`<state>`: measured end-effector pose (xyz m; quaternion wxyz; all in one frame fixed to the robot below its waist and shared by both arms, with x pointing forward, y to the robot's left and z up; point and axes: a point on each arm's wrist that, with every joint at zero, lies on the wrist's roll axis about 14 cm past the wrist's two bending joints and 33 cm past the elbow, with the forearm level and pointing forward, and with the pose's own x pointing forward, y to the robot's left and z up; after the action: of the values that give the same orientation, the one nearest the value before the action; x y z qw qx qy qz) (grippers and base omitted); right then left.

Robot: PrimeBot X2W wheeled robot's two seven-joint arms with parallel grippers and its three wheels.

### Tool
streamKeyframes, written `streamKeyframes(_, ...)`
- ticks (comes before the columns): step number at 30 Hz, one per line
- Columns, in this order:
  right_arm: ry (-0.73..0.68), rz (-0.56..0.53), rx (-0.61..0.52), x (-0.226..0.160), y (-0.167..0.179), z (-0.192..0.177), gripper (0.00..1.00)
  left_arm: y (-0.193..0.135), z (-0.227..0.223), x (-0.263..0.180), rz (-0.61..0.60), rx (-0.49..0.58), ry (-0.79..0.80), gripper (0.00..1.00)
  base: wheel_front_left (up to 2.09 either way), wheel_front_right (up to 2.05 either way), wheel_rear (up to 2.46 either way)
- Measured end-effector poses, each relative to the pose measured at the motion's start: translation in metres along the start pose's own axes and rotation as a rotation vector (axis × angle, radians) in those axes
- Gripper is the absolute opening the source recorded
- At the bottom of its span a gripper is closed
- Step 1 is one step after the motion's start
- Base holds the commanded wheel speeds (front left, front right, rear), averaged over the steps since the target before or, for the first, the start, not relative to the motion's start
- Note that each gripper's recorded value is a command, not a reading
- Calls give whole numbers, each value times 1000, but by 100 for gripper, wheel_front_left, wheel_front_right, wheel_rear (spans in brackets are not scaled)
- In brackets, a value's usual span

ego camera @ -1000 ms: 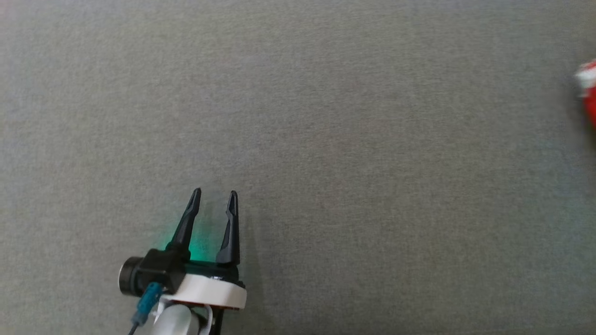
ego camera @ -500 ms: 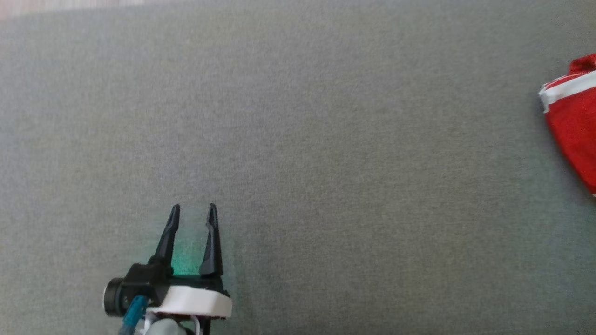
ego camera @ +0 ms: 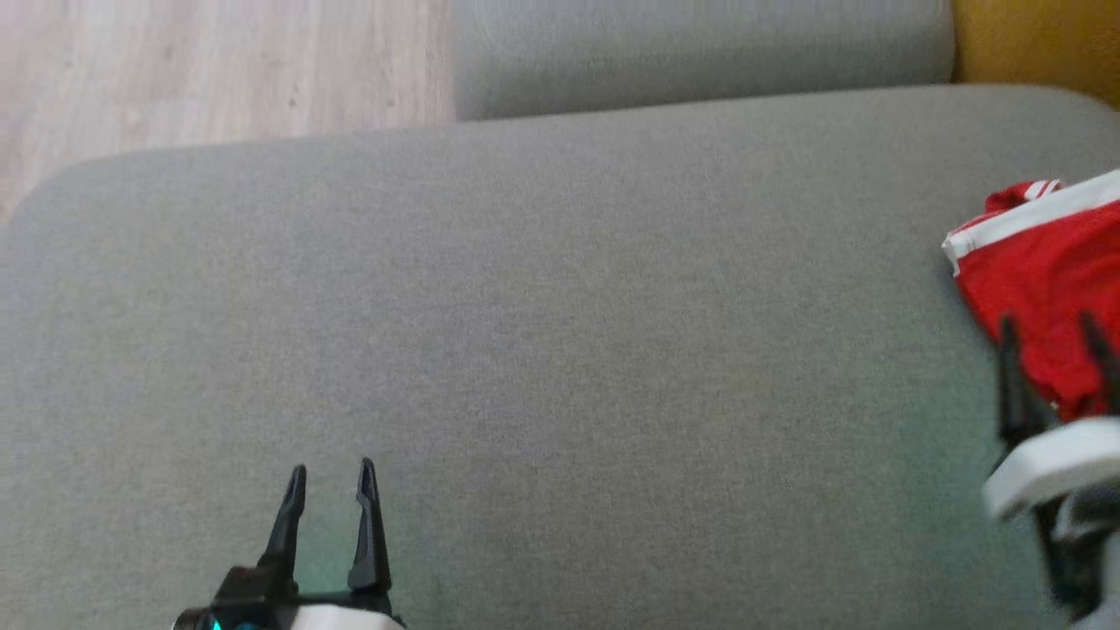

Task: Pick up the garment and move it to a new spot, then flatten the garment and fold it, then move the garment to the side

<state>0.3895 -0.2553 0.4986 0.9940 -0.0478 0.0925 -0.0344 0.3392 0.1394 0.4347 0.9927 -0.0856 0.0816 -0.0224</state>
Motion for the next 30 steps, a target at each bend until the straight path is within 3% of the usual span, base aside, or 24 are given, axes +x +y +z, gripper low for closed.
streamKeyframes(12, -44, 193, 105, -42, 91, -49, 100, 12, -1, -20, 4, 37, -8, 100, 0, 0, 0)
streamKeyframes(21, -16, 235, 140, -47, 109, -65, 100, 13, -2, -21, -1, 57, -6, 100, 0, 0, 0)
streamKeyframes(22, -6, 235, 140, -48, 109, -68, 0, 13, -4, -22, 0, 56, 1, 0, 0, 0, 0)
streamKeyframes(30, 112, 211, 190, -61, 106, -102, 0, 20, -36, -35, 32, 3, 109, 0, 0, 0, 0)
